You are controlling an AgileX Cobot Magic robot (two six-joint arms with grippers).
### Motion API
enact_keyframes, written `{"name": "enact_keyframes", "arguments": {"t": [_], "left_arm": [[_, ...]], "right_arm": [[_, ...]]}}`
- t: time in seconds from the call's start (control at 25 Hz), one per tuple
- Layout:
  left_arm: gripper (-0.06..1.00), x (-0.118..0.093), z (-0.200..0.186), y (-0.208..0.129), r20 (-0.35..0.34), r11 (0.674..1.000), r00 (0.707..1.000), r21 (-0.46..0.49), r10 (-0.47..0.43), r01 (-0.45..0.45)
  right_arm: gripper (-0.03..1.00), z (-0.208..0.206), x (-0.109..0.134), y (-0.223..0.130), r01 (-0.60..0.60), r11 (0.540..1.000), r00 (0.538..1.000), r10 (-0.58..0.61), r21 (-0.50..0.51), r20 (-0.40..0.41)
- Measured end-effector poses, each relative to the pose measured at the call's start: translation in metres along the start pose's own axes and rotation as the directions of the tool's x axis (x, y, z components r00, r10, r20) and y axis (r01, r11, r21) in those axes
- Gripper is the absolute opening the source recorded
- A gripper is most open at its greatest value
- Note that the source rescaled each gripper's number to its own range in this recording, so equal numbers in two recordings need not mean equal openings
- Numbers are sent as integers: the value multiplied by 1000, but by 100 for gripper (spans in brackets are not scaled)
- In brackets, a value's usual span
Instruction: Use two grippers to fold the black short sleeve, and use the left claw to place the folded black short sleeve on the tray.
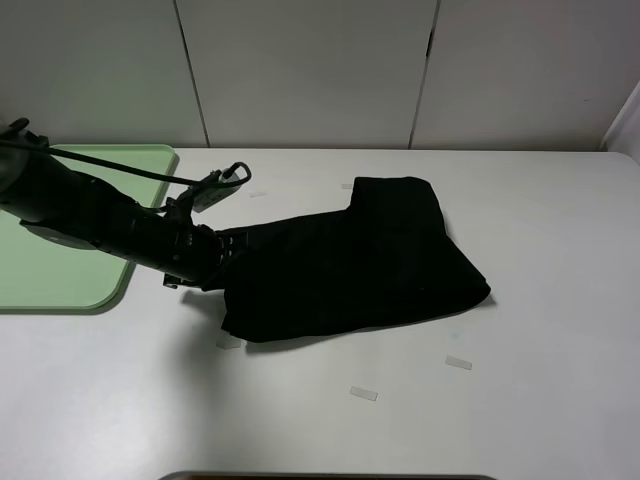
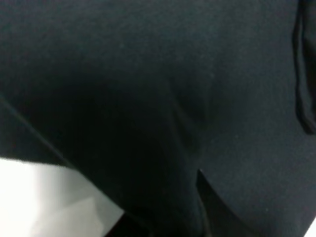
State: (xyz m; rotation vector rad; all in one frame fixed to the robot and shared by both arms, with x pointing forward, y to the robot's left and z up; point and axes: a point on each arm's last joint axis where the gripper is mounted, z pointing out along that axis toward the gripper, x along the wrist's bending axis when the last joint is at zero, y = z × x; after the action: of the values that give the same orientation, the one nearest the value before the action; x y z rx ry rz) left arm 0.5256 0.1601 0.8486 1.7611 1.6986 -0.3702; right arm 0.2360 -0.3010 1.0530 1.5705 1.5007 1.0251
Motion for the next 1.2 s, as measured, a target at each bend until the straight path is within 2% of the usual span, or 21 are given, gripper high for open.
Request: {"name": "enact_keyframes", "arguments": {"t": [0.12, 0.24, 0.44, 0.72, 0.8, 0.96, 1.04, 1.2], "left_arm": [[8, -3, -3, 1, 12, 1000, 1000, -5, 10, -10], [8, -17, -18, 6, 49, 999, 998, -36, 43, -41], [8, -26, -46, 10, 40, 995, 995, -28, 92, -91], [8, -11, -89, 1, -33, 986, 997, 152, 70, -64], [8, -7, -102, -4, -65, 974, 994, 215, 86, -70], [8, -3, -117, -8, -111, 959, 985, 267, 132, -98], [8, -4, -121, -8, -126, 960, 983, 262, 137, -100], [8, -15, -115, -4, -113, 977, 986, 187, 125, -103]], "right_arm": [[100, 0, 0, 0, 0, 1000, 1000, 0, 0, 0], [100, 0, 0, 0, 0, 1000, 1000, 0, 0, 0], [100, 0, 0, 0, 1, 1000, 1000, -1, 0, 0], [100, 0, 0, 0, 1, 1000, 1000, -1, 0, 0], [100, 0, 0, 0, 1, 1000, 1000, -1, 0, 0], [100, 0, 0, 0, 1, 1000, 1000, -1, 0, 0], [100, 0, 0, 0, 1, 1000, 1000, -1, 0, 0], [100, 0, 0, 0, 1, 1000, 1000, -1, 0, 0]]}}
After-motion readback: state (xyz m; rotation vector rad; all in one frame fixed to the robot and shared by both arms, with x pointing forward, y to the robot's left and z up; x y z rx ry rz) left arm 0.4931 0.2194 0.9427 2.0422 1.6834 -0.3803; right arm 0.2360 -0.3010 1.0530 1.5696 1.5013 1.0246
